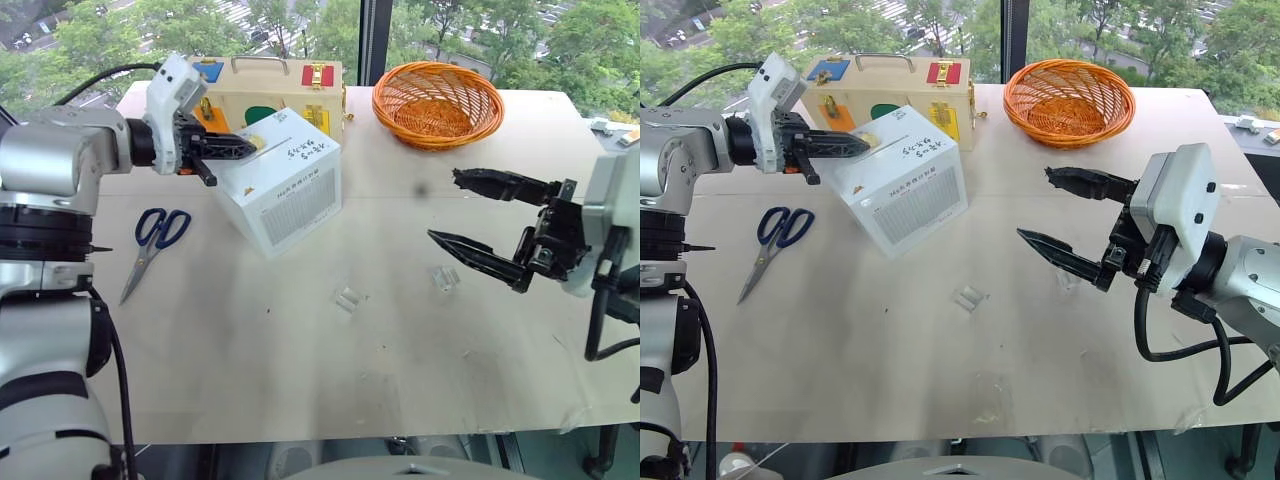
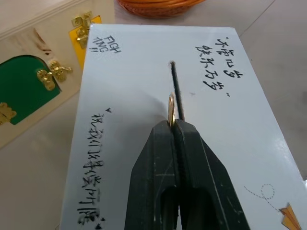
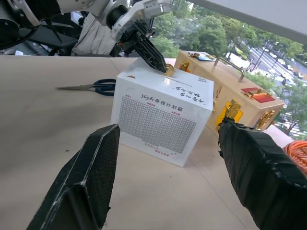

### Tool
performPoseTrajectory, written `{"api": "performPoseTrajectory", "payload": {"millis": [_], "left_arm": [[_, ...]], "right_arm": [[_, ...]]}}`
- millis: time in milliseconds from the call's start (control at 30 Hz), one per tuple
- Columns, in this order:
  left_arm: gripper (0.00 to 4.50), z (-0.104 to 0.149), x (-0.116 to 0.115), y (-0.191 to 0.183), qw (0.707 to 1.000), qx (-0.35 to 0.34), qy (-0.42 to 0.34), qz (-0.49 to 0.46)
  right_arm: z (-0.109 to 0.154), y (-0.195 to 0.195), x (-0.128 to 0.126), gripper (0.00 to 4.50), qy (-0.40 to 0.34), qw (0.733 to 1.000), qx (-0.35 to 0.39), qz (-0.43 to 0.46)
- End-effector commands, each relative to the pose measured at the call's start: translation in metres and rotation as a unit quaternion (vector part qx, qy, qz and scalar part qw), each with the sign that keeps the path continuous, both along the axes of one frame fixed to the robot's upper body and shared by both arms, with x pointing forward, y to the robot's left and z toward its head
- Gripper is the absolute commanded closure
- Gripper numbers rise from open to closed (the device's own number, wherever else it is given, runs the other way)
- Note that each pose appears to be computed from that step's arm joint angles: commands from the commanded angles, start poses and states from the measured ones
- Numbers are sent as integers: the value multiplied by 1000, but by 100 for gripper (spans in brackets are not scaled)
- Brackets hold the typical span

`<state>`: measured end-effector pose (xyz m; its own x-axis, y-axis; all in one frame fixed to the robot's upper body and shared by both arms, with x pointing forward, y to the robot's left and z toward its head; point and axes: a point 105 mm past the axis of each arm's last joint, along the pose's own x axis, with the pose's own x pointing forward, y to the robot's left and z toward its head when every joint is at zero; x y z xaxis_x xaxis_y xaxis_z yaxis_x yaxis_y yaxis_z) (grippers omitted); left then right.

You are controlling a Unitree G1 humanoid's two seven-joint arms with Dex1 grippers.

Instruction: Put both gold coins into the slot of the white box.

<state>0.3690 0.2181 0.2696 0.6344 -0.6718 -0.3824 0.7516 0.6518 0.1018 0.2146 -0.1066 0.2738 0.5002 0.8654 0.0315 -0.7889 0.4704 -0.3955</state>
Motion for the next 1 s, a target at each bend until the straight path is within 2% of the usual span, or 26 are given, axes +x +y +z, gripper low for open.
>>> {"api": "performPoseTrajectory", "payload": {"millis": [33, 500, 900, 1000], "left_arm": [[450, 11, -5, -3, 1000, -12, -5, -9], [450, 0, 1, -1, 998, 52, -22, -3], [450, 1, 1, -8, 998, 61, -26, -19], [364, 2, 4, -6, 997, 65, -35, -7]], "right_arm": [[8, 0, -4, 101, -22, 1000, 2, 2], [5, 0, -7, 101, -13, 1000, -2, 6], [2, -1, -8, 101, -7, 1000, -2, 3], [1, -2, -8, 94, -5, 1000, -2, 1]]}}
